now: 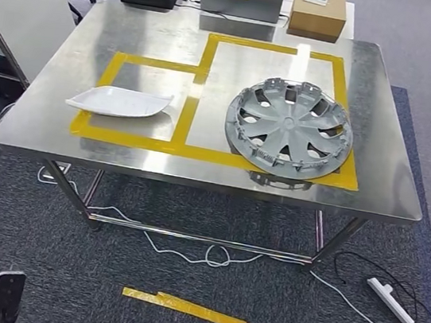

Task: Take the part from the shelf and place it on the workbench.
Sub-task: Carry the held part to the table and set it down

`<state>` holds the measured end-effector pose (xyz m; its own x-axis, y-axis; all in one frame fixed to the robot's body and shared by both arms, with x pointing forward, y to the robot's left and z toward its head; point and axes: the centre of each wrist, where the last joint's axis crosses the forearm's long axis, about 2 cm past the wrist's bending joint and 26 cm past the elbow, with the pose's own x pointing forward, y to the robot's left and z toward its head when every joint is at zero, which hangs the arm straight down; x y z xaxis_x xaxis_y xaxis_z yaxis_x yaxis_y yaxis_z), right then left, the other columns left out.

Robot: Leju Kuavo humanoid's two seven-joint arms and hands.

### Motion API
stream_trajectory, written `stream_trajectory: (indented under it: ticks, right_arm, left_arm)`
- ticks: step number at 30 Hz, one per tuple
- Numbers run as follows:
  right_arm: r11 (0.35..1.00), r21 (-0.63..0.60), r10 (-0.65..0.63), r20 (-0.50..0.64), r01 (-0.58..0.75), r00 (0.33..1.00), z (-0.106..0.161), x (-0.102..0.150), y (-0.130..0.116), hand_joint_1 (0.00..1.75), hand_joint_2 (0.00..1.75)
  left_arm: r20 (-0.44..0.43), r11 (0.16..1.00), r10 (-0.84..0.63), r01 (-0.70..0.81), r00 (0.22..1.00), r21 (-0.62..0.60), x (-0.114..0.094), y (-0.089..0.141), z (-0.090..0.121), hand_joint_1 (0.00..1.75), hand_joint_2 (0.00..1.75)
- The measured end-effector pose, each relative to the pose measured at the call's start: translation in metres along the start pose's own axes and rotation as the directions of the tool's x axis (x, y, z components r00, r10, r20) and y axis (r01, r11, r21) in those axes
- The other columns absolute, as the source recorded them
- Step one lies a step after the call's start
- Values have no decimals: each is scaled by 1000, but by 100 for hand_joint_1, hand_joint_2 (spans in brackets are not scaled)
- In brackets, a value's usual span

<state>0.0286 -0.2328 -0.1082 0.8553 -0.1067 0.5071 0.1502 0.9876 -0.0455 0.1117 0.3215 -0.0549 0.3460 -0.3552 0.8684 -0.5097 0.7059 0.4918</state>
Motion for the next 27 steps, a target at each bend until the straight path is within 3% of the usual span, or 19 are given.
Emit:
stream_trajectory:
  ticks: [3,10,21,27]
  right_arm:
    - [1000,1,3,-6,-3,1000,1,-2,-1,0,0]
    - [1000,-1,3,-22,-3,1000,1,-4,-4,0,0]
    - [1000,5,2,-27,-2,1000,0,-4,-5,0,0]
    - [1000,12,5,-29,-4,1000,0,-4,-5,0,0]
  left_arm:
    - [-71,998,-50,48,996,-28,-17,2,7,0,0]
    - [-336,985,-98,43,937,-168,-51,1,39,0,0]
    - [-501,953,-189,34,844,-301,-60,-5,61,0,0]
    - [-543,917,-280,54,791,-394,-61,-10,72,0,0]
